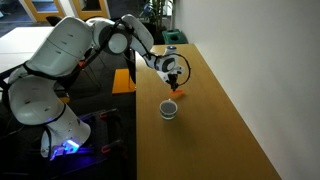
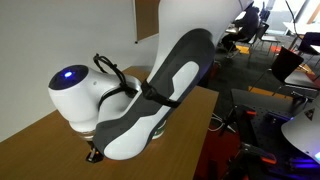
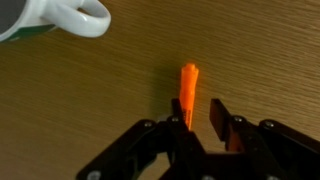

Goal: Take the marker out of the mug and place it on the table

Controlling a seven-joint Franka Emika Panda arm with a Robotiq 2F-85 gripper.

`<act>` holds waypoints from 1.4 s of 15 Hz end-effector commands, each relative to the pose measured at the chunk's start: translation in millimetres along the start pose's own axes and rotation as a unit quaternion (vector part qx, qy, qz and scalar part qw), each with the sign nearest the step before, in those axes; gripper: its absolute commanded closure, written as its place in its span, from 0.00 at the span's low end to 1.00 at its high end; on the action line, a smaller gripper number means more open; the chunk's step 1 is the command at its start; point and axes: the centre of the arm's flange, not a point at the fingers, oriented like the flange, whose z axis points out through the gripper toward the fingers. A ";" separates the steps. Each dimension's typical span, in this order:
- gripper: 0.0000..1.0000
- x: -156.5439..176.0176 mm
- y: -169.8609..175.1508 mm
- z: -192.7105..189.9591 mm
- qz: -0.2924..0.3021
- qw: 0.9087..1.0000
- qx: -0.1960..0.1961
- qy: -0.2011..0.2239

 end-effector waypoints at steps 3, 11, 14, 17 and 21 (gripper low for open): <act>0.18 -7.6 -21.7 -29.2 0.031 0.999 0.005 0.023; 0.00 -50.2 -49.1 -109.7 0.113 0.991 0.019 0.063; 0.00 -50.1 -33.7 -137.4 0.154 0.984 0.034 0.081; 0.00 -52.4 -19.0 -157.6 0.181 0.978 0.036 0.097; 0.00 -60.5 -7.2 -174.8 0.203 0.972 0.036 0.113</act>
